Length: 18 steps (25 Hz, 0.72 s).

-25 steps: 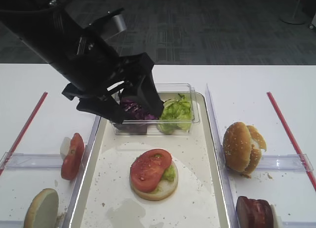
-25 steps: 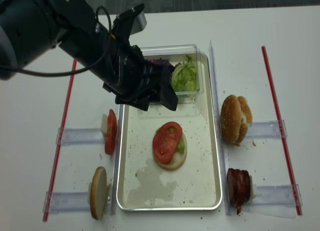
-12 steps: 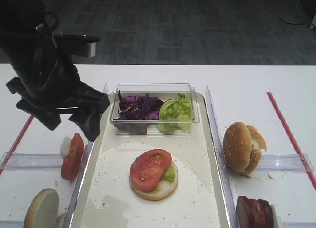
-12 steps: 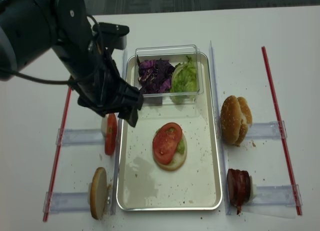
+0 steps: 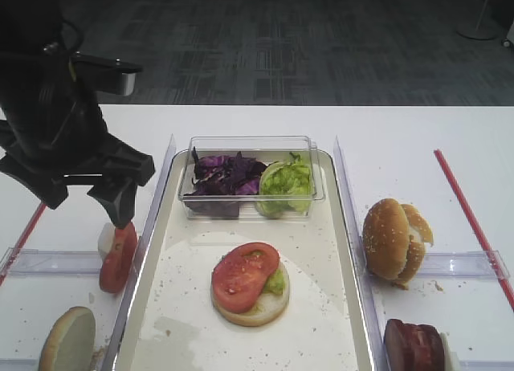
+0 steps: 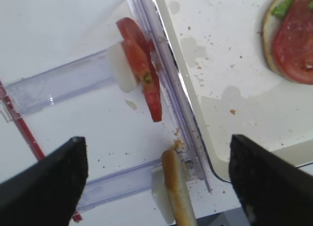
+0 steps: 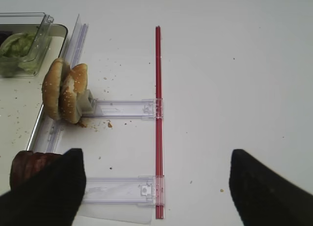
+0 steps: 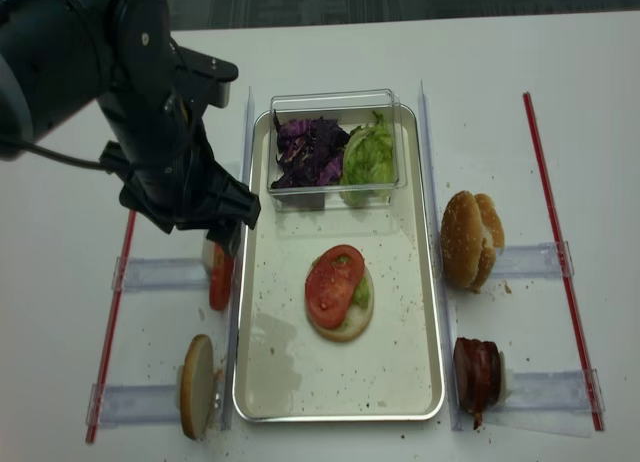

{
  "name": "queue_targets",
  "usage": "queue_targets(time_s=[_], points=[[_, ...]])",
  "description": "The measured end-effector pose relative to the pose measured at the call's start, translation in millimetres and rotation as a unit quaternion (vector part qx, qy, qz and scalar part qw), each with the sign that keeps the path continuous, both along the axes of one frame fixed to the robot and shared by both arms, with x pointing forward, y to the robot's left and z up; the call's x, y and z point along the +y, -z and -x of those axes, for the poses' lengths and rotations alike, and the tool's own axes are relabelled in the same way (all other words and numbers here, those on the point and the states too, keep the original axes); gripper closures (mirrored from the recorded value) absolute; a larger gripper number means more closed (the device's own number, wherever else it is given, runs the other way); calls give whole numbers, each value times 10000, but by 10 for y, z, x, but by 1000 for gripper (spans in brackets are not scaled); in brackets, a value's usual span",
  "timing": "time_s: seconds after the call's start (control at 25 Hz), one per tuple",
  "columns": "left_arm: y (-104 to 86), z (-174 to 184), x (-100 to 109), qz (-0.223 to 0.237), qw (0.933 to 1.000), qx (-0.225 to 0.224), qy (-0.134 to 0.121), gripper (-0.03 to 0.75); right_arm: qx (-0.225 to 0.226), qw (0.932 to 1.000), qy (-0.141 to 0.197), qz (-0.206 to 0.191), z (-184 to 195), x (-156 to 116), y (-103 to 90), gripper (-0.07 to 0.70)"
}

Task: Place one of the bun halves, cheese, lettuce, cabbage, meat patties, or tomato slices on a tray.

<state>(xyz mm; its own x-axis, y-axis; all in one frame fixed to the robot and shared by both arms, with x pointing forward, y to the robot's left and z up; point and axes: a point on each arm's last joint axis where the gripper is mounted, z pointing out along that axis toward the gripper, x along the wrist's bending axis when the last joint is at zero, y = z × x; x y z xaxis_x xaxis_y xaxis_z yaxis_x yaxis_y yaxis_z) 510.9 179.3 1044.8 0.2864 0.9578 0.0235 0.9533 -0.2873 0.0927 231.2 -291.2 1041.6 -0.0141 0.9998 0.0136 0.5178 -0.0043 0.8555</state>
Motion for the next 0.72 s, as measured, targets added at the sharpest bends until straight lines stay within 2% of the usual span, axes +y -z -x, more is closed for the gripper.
queue_targets(time_s=[0.16, 0.4, 0.72], points=[[0, -76, 188, 1, 9994, 0, -350, 171, 0, 10000, 0, 0, 0, 0, 0, 16], [0, -204, 657, -40, 9941, -8, -1086, 171, 0, 10000, 0, 0, 0, 0, 0, 16], [-2, -256, 1190, -207, 9856, -31, -1678, 171, 0, 10000, 0, 0, 0, 0, 0, 16]])
